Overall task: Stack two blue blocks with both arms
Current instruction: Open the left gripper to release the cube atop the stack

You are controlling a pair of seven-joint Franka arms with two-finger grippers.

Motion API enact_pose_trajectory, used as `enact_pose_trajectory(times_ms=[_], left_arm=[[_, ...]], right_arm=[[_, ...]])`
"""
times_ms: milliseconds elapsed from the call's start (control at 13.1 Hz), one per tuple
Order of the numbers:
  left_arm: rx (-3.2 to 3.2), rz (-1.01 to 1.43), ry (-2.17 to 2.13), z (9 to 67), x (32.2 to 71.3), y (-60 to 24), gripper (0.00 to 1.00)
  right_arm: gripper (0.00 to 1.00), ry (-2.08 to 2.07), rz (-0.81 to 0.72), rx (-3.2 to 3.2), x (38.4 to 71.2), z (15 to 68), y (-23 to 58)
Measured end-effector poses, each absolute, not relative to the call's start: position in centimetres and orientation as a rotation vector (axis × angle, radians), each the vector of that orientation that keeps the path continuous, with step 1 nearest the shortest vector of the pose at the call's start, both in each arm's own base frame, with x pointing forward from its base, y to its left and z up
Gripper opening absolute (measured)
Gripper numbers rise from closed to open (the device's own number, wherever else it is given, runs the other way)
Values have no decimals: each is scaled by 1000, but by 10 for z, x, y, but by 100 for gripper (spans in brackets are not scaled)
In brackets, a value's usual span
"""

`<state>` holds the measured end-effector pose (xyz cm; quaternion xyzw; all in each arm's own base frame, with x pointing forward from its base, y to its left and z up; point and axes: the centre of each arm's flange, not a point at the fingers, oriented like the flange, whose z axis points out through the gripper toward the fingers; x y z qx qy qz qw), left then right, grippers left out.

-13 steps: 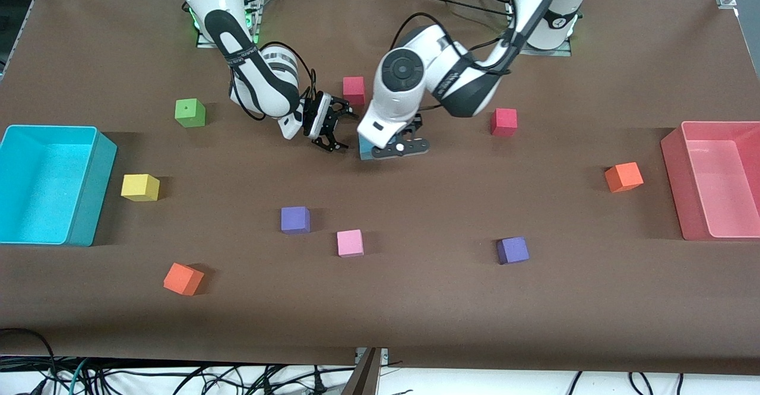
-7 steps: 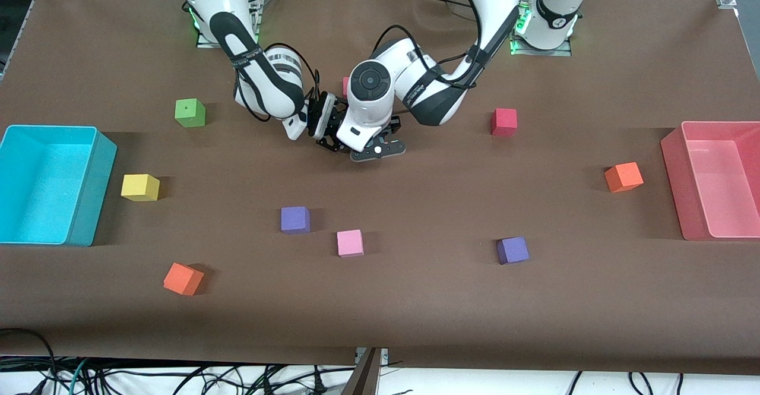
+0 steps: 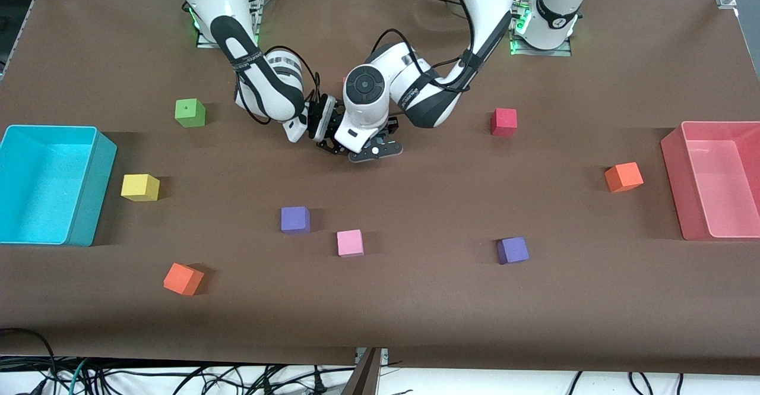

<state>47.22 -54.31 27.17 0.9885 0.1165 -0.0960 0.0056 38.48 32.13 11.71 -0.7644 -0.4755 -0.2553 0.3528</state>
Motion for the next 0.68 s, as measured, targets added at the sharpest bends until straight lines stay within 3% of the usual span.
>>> enact_pose_trajectory(times_ms=[228, 380, 457, 685], left_arm=[[3101, -299, 391, 267, 477, -539, 60], [3102, -301, 419, 264, 477, -538, 78], [3101, -302, 429, 264, 477, -538, 82], [3096, -297, 455, 266, 476, -541, 83]], right_arm=[[100, -1230, -661, -1977, 385, 117, 321], [100, -1230, -662, -1979, 386, 117, 321], [100, -1229, -664, -1982, 387, 117, 319], [100, -1227, -668, -1987, 389, 117, 317]])
